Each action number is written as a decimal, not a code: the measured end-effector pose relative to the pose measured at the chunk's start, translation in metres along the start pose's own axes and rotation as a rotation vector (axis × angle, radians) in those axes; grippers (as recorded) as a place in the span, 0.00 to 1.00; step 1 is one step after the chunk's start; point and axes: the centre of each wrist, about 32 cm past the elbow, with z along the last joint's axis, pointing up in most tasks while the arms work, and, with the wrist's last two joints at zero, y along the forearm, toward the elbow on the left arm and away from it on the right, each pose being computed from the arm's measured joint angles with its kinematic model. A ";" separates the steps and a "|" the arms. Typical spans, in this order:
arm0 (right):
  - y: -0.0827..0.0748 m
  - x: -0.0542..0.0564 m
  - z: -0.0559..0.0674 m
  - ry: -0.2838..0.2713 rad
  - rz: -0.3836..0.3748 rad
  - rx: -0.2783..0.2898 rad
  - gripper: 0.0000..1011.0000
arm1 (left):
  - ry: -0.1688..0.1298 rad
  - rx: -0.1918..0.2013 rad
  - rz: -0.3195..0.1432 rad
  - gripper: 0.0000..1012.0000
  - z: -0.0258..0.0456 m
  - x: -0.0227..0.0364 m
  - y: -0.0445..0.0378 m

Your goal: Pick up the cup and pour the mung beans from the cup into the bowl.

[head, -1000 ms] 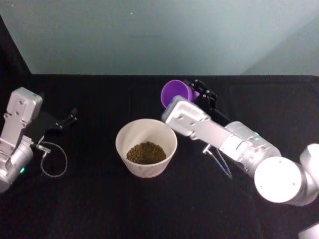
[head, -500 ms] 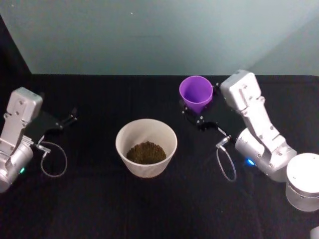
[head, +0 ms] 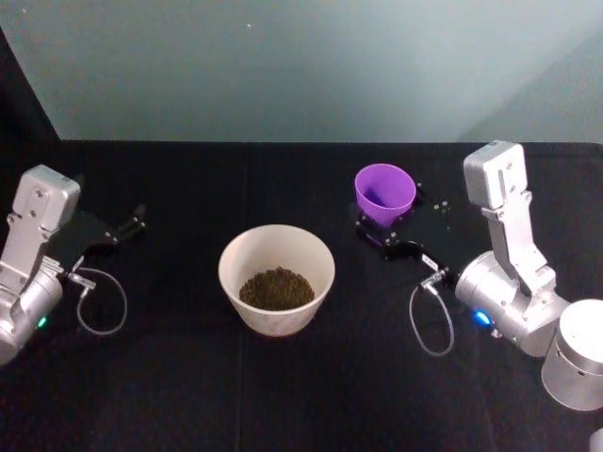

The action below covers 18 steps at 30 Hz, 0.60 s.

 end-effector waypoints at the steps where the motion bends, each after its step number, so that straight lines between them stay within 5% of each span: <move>1: 0.000 0.001 -0.002 0.010 0.002 0.000 0.72 | 0.000 0.000 0.000 0.99 0.0000 0.0000 0.0000; 9: 0.000 0.004 -0.018 0.086 0.022 0.006 0.72 | 0.000 0.000 0.000 0.99 0.0000 0.0000 0.0000; 18: 0.000 0.006 -0.029 0.102 0.028 -0.015 0.72 | 0.000 0.000 0.000 0.99 0.0000 0.0000 0.0000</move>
